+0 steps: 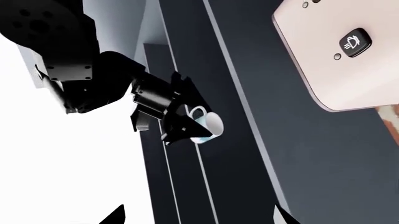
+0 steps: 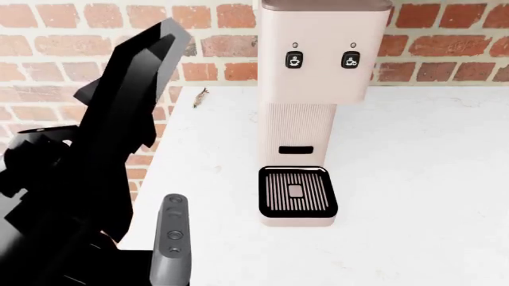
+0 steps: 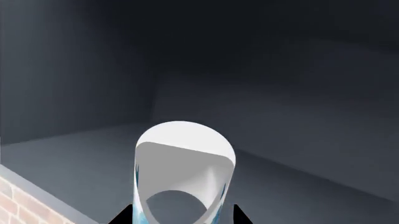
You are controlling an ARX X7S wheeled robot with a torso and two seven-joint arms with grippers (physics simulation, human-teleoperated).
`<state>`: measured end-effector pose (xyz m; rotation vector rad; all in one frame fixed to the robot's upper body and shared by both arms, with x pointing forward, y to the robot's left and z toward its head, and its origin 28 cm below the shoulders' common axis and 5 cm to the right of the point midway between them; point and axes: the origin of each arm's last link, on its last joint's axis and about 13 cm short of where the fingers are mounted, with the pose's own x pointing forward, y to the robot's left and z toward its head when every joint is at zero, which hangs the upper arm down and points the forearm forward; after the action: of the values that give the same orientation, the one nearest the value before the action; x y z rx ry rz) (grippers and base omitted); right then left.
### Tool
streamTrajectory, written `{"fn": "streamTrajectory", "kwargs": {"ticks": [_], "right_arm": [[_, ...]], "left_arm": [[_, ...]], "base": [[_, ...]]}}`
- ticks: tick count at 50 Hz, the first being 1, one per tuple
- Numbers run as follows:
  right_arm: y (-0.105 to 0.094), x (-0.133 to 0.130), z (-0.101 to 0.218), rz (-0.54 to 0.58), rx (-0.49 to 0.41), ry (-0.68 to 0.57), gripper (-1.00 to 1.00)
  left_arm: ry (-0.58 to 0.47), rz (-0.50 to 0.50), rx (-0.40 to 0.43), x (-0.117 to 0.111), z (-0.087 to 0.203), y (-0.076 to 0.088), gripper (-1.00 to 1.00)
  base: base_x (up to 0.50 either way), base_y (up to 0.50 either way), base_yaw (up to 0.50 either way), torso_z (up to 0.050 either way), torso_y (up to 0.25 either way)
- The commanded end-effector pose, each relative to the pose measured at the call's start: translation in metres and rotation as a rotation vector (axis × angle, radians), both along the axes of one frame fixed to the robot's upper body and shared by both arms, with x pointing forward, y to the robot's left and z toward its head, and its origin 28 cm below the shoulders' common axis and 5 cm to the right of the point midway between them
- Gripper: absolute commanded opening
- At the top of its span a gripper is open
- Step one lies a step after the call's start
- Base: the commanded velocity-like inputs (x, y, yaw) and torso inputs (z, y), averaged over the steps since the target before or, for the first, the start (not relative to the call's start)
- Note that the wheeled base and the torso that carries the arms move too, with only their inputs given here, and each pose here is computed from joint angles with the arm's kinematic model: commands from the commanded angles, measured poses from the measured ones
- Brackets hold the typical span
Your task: A wet mug is on the counter and needs to be dried. Pick it up and place it upside down in the open cabinet.
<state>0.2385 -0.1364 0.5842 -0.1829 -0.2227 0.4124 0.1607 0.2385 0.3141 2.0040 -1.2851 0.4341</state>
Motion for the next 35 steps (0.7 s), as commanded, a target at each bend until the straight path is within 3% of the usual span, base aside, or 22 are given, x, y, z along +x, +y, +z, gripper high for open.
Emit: {"fn": "streamTrajectory", "kwargs": {"ticks": [1,20,35], "right_arm": [[0.0056,0.0025,0.002,-0.072,0.036,-0.042,-1.0],[0.0105,0.0046,0.0032,-0.136,0.053,-0.068,-1.0],[0.0114,0.0054,0.002,-0.144,0.034,-0.047,-1.0]], "left_arm": [[0.007,0.0,-0.006,0.0008,-0.0031,0.0005,1.0],[0.018,0.002,-0.011,-0.0001,-0.0014,0.0007,1.0],[0.005,-0.002,-0.003,-0.0029,-0.0026,0.0022,1.0]], "base": [[0.0,0.0,0.0,0.0,0.0],[0.0,0.0,0.0,0.0,0.001],[0.0,0.0,0.0,0.0,-0.095]]}}
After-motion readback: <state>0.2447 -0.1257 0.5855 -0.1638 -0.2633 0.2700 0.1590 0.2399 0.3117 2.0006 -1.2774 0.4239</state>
